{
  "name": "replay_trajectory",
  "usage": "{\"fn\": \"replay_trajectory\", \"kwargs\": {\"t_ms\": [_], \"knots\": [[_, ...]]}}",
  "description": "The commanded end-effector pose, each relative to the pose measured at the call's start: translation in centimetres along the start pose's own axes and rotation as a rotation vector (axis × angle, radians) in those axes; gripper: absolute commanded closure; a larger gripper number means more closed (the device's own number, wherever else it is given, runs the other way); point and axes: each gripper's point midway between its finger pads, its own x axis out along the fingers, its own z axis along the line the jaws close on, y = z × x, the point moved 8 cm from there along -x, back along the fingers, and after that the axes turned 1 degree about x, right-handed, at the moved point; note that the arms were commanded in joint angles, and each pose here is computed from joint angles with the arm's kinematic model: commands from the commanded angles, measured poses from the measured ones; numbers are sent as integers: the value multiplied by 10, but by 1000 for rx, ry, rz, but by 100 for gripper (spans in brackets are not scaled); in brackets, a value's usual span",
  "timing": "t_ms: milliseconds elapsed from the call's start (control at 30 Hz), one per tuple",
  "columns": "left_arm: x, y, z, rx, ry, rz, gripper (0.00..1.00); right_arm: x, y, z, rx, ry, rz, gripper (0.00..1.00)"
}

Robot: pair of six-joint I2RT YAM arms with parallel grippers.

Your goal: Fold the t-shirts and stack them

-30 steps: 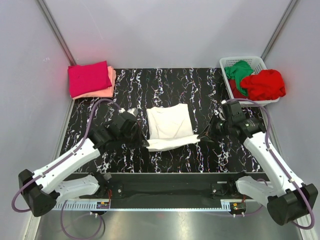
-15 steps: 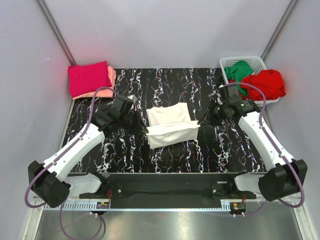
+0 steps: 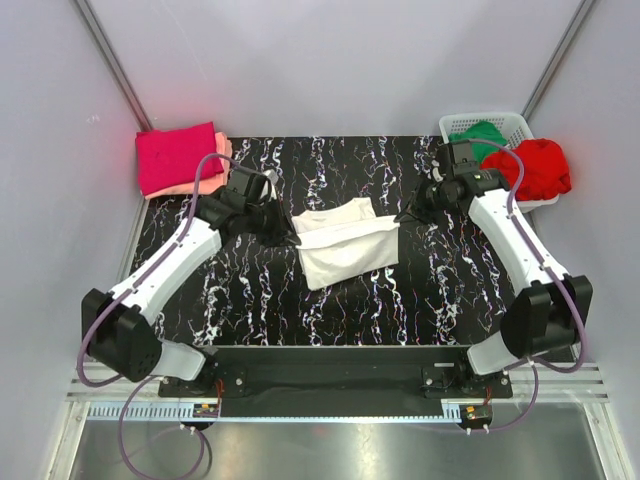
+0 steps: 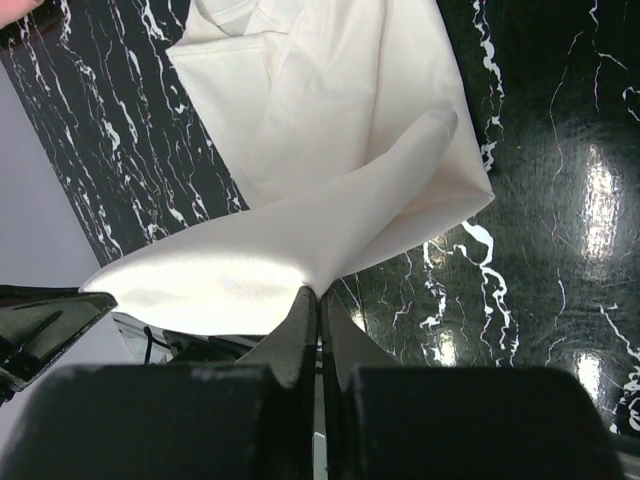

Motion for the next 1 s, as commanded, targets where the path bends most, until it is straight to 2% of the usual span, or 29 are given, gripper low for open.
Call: {"fn": "replay_trajectory", "kwargs": {"t_ms": [0, 467, 600, 700, 733, 767, 800, 867, 900, 967], "knots": [[-3, -18, -7, 33, 65, -29, 100, 3, -22, 5, -31, -16, -59, 100], [29, -61, 8, -20, 84, 13, 100, 42, -68, 15, -20, -25, -51, 100], [41, -88, 18, -49, 72, 9, 100, 66, -96, 25, 15, -48, -44, 100], [67, -122, 44, -89, 24, -13, 94, 110, -127, 32, 27, -93, -52, 100], [95, -129, 65, -138, -17, 40, 91, 140, -144, 32, 24, -107, -56, 93], [98, -150, 64, -120, -4, 20, 59, 154, -152, 37, 12, -176, -26, 53], [106, -164, 70, -112, -10, 9, 50, 168, -159, 34, 24, -161, -12, 35], [133, -193, 85, -140, -54, -8, 44, 197, -185, 38, 3, -200, -61, 24], [153, -195, 96, -178, -19, 46, 43, 205, -191, 39, 4, -224, -65, 22], [147, -216, 80, -162, 14, 5, 31, 199, -192, 46, -1, -257, -65, 17]]}}
